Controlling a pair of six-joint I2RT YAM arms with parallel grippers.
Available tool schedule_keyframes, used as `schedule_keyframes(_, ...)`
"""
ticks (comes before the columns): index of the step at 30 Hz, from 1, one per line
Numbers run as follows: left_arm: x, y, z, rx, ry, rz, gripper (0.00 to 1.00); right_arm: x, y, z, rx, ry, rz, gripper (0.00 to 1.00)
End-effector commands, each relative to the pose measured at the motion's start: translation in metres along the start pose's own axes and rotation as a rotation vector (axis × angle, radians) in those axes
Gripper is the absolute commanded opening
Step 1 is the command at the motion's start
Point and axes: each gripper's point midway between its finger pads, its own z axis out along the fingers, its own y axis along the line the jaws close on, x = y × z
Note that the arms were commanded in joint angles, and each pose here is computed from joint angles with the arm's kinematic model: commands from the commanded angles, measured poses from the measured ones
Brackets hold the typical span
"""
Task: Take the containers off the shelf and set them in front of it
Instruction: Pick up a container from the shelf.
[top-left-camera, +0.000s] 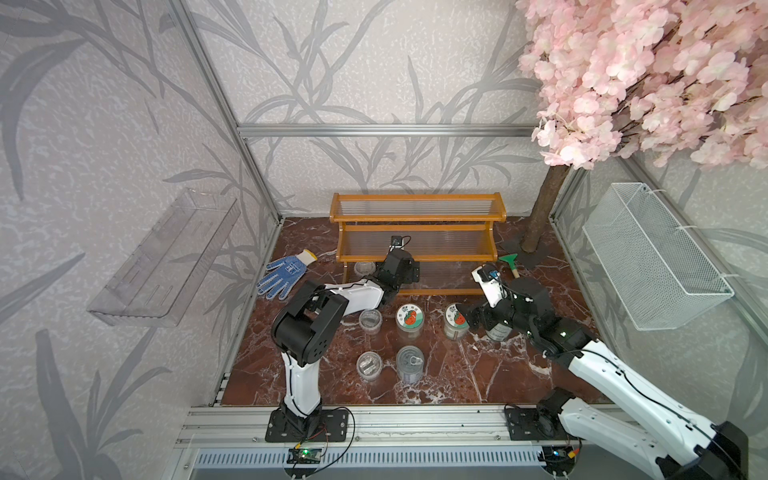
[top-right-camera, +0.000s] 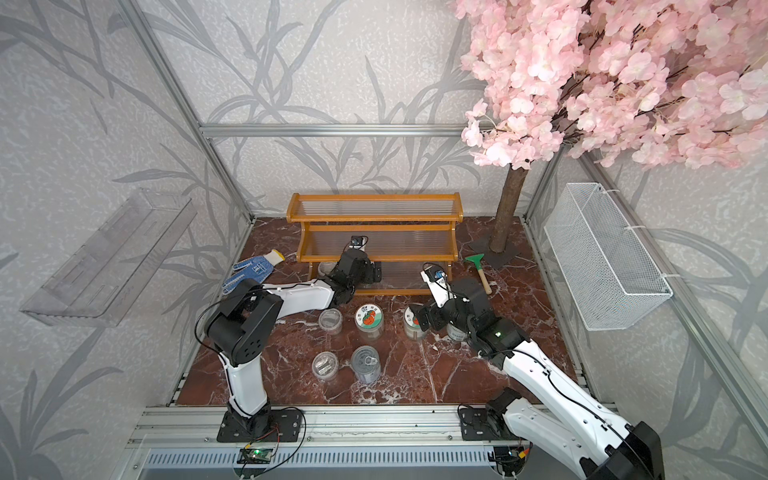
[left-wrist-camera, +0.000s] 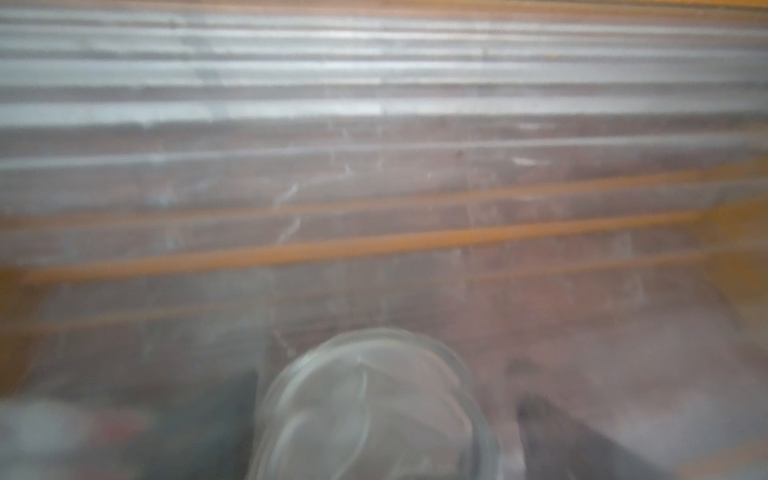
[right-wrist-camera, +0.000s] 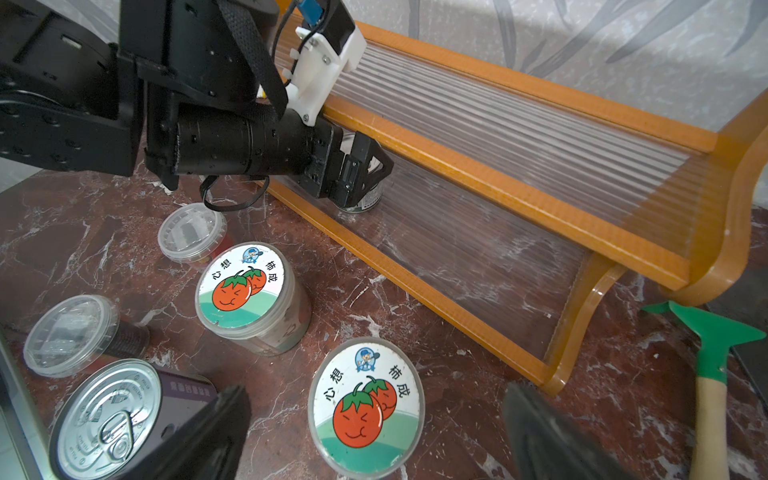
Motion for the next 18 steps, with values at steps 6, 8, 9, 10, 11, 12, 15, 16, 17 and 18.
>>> schedule_keyframes(6, 0.02, 0.001, 0.008, 0.019, 0.081, 0.035, 0.8, -0.018, 0.0, -0.003, -0.011, -0.041, -0.006, 0.99)
schedule_keyframes(8, 0.022, 0.002, 0.006, 0.018, 0.086, 0.035, 0.76, -0.019, 0.0, -0.002, -0.012, -0.042, -0.004, 0.99)
schedule_keyframes(9, 0.022, 0.003, 0.005, 0.017, 0.086, 0.036, 0.75, -0.019, 0.0, -0.002, -0.012, -0.04, -0.004, 0.99)
schedule_keyframes(10, 0.021, 0.004, 0.004, 0.016, 0.087, 0.038, 0.75, -0.02, 0.0, -0.002, -0.014, -0.042, -0.005, 0.99)
schedule_keyframes(11, 0.021, 0.002, 0.002, 0.019, 0.088, 0.04, 0.75, -0.02, 0.0, -0.002, -0.013, -0.042, -0.005, 0.99)
schedule_keyframes(12, 0.021, 0.002, 0.001, 0.021, 0.09, 0.043, 0.74, -0.021, 0.0, -0.001, -0.014, -0.043, -0.005, 0.99)
schedule_keyframes(15, 0.017, 0.003, -0.005, 0.023, 0.082, 0.048, 0.74, -0.022, 0.001, 0.001, -0.02, -0.041, -0.006, 0.99)
schedule_keyframes(16, 0.015, 0.003, -0.006, 0.023, 0.077, 0.05, 0.74, -0.022, 0.002, 0.001, -0.022, -0.041, -0.006, 0.99)
schedule_keyframes(17, 0.013, 0.003, -0.009, 0.027, 0.073, 0.053, 0.74, -0.023, 0.002, 0.002, -0.025, -0.042, -0.005, 0.99)
schedule_keyframes(18, 0.01, 0.003, -0.011, 0.028, 0.067, 0.053, 0.74, -0.022, 0.002, 0.002, -0.028, -0.04, -0.005, 0.99)
